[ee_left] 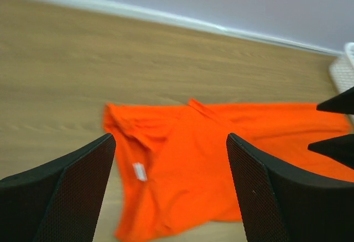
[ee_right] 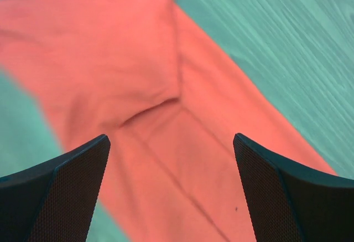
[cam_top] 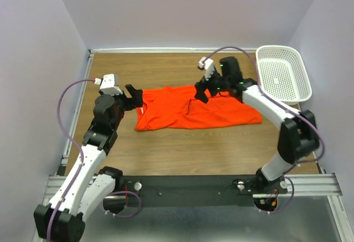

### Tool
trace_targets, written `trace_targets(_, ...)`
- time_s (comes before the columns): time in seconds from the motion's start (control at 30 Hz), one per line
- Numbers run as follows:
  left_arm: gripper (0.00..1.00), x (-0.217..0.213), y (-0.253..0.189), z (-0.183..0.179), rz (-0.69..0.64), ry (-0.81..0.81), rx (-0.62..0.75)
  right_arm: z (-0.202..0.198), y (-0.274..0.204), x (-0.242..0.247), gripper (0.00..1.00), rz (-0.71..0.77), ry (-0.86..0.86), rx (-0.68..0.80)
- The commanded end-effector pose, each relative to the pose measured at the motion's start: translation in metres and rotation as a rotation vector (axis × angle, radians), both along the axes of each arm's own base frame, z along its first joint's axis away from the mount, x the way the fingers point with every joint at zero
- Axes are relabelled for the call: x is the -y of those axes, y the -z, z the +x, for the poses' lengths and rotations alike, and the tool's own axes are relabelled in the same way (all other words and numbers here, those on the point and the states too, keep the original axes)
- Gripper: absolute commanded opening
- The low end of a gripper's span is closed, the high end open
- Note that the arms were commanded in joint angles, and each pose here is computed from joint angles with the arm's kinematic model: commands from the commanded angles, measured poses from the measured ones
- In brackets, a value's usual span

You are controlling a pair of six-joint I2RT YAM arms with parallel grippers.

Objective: Fold and stack the t-shirts

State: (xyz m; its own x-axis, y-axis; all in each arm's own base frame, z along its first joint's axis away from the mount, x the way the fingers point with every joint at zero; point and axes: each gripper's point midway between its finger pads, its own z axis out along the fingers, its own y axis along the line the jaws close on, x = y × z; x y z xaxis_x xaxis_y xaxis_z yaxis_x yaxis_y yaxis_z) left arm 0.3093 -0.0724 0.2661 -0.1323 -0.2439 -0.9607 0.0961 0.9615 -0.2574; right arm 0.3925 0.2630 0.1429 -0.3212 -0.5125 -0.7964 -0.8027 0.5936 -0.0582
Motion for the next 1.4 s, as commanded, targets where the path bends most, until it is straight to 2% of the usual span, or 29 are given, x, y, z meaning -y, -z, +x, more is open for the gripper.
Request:
trace_targets(0.0,0.89,0.052,0.073,-0.019,-0.417,0.114,-0.372,-0.093,-0.043,-0.026,0.97,0.290,-0.476,-0.053)
trace_targets(0.07,0.89,0.060,0.114,-0.032,-0.555,0.063,-0.538,-0.098,-0.039,-0.020,0.95,0.283,-0.452,-0.071)
trace_targets(0.13,0.89,0.061,0.153,-0.047,-0.603,0.013,-0.665,-0.087,-0.032,-0.013,0.92,0.234,-0.376,-0.060)
trace_targets(0.3,0.86,0.055,0.195,-0.065,-0.693,-0.114,-0.782,-0.080,-0.021,-0.009,0.91,0.201,-0.336,-0.080)
trace_targets(0.63,0.82,0.037,0.237,-0.057,-0.642,-0.281,-0.843,-0.080,-0.022,-0.009,0.91,0.203,-0.330,-0.091)
trace_targets(0.77,0.72,0.025,0.247,-0.053,-0.624,-0.379,-0.857,-0.082,-0.025,-0.007,0.91,0.204,-0.331,-0.083)
trace_targets(0.97,0.58,-0.012,0.229,-0.047,-0.588,-0.547,-0.735,-0.085,-0.034,-0.001,0.91,0.200,-0.326,-0.053)
trace_targets(1.03,0.50,-0.023,0.221,-0.044,-0.576,-0.569,-0.689,-0.088,-0.035,-0.001,0.91,0.202,-0.331,-0.051)
trace_targets(1.07,0.41,-0.027,0.220,-0.043,-0.577,-0.579,-0.678,-0.090,-0.039,-0.001,0.91,0.207,-0.336,-0.044)
trace_targets(1.17,0.25,-0.029,0.220,-0.039,-0.577,-0.546,-0.662,-0.094,-0.044,0.000,0.91,0.215,-0.343,-0.039)
trace_targets(1.37,0.25,-0.021,0.229,-0.032,-0.582,-0.476,-0.688,-0.100,-0.047,0.003,0.91,0.216,-0.348,-0.031)
